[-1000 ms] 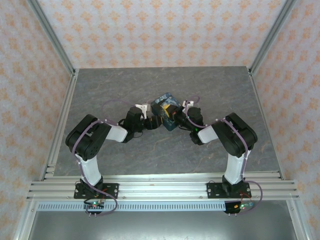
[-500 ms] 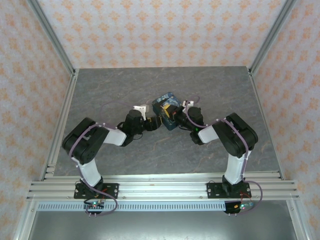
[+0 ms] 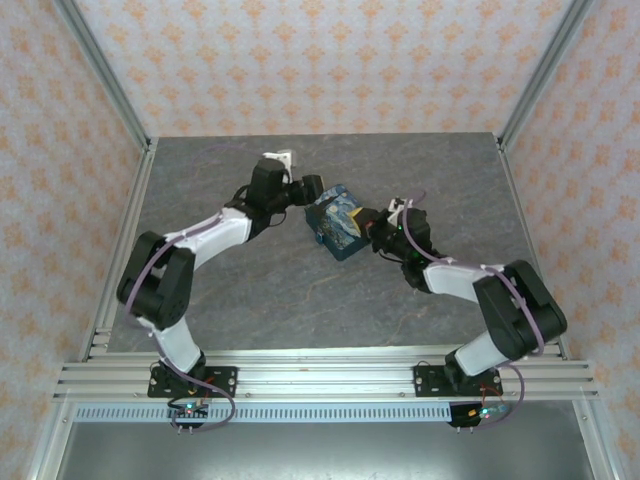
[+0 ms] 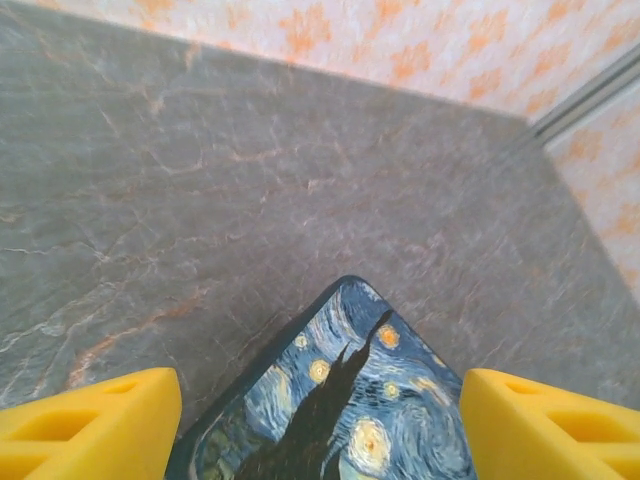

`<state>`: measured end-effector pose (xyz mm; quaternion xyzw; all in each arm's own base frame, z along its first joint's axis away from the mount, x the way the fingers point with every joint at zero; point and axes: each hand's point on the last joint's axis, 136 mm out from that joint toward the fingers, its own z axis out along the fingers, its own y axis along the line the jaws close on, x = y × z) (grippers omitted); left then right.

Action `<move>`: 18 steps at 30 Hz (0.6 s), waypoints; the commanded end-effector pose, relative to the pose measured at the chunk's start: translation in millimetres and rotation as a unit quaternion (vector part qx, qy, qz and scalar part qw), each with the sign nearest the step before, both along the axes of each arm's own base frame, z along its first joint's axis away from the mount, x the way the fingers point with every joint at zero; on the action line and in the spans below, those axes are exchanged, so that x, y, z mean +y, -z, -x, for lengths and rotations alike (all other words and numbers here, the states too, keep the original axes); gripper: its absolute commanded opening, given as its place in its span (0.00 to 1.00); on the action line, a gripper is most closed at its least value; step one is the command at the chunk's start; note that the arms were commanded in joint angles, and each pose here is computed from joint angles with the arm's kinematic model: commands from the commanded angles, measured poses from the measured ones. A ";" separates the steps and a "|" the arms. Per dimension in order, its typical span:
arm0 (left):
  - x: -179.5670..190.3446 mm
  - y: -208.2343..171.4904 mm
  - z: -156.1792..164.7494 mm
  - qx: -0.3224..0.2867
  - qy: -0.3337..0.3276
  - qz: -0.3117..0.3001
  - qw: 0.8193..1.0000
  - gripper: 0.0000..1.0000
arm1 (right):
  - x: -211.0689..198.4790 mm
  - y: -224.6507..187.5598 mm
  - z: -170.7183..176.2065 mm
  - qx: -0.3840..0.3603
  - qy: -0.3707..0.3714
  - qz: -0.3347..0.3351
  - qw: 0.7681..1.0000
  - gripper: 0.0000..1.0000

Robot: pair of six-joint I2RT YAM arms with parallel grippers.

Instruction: Unlock a padlock with a key

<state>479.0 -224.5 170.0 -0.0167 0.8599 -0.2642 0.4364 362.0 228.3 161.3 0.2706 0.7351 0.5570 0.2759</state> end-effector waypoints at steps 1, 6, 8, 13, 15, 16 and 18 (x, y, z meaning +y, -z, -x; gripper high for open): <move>-7.8 26.2 -7.3 0.061 0.043 -0.044 0.996 0.74 | -25.1 30.7 11.9 0.034 0.030 0.046 0.998 0.00; -22.9 45.1 -31.6 0.102 0.073 -0.068 0.990 0.74 | -75.7 59.3 27.2 0.081 0.115 0.098 0.985 0.00; -26.6 49.5 -36.2 0.112 0.082 -0.074 0.988 0.74 | -94.4 66.5 34.4 0.094 0.145 0.125 0.977 0.00; -30.2 55.5 -39.7 0.124 0.091 -0.079 0.985 0.75 | -118.4 79.3 42.8 0.121 0.181 0.175 0.960 0.00; -32.1 55.8 -38.9 0.126 0.095 -0.074 0.985 0.75 | -118.7 83.7 40.4 0.130 0.183 0.182 0.957 0.00; -32.9 56.7 -37.7 0.128 0.096 -0.071 0.984 0.75 | -118.1 86.4 38.0 0.135 0.181 0.188 0.956 0.00; -33.7 57.2 -35.1 0.131 0.099 -0.066 0.984 0.75 | -115.3 89.6 31.7 0.142 0.179 0.191 0.955 0.00</move>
